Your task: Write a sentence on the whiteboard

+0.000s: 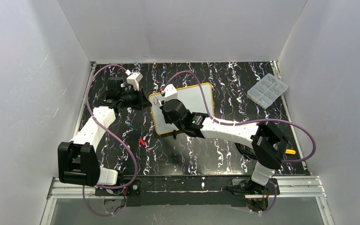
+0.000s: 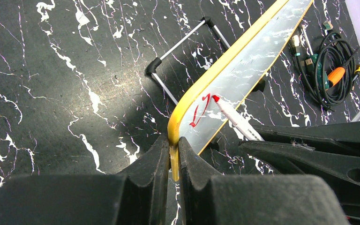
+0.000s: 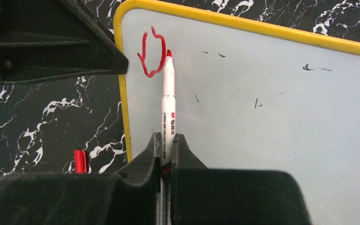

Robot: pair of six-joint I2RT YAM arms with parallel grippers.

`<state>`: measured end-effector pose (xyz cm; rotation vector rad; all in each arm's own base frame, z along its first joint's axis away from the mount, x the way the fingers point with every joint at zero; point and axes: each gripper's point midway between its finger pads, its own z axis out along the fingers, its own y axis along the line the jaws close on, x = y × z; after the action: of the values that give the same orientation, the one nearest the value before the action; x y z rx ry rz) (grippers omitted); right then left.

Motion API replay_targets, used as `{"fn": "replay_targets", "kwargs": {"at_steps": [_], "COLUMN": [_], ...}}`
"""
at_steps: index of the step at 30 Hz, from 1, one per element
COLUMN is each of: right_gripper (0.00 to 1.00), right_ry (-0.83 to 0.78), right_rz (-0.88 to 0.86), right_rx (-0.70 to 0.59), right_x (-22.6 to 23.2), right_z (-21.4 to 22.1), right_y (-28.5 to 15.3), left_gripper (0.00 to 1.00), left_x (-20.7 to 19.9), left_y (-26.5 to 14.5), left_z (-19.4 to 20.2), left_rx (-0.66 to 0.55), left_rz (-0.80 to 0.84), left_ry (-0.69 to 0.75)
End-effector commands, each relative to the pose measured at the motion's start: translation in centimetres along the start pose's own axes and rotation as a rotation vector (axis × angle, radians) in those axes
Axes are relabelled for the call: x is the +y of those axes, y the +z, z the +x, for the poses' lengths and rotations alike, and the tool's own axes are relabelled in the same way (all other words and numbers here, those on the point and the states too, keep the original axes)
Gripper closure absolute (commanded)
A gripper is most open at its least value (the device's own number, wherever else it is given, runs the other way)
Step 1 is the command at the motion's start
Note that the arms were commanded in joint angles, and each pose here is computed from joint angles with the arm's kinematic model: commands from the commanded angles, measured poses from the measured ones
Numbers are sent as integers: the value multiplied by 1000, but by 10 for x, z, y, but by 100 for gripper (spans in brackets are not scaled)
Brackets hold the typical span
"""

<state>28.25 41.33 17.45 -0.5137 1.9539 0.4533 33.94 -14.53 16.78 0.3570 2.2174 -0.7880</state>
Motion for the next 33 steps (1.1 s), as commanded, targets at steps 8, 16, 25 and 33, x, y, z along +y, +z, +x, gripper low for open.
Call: {"fn": "replay_targets", "kwargs": {"at_steps": [8,16,25,33], "right_gripper": [99,99,99,99], "right_ry": [30,38,45,62], "right_rz": [49,36,41,14], "right_rx": [-39,9,45,74], "right_x": [-8,-8,-11,-7], "right_z": [-18,1,17,29], "right_y": [2,2,2,-1], "left_gripper": [100,100,100,100], "left_x": [-9,-9,-10,-9], "left_y": [-10,-11,-11,-11], "left_z": [-7,-8,-8,-7], "left_rx": [-29,-31,-32,-31], "left_rz": [8,7,8,6], "left_ry": [30,31,33,32]}}
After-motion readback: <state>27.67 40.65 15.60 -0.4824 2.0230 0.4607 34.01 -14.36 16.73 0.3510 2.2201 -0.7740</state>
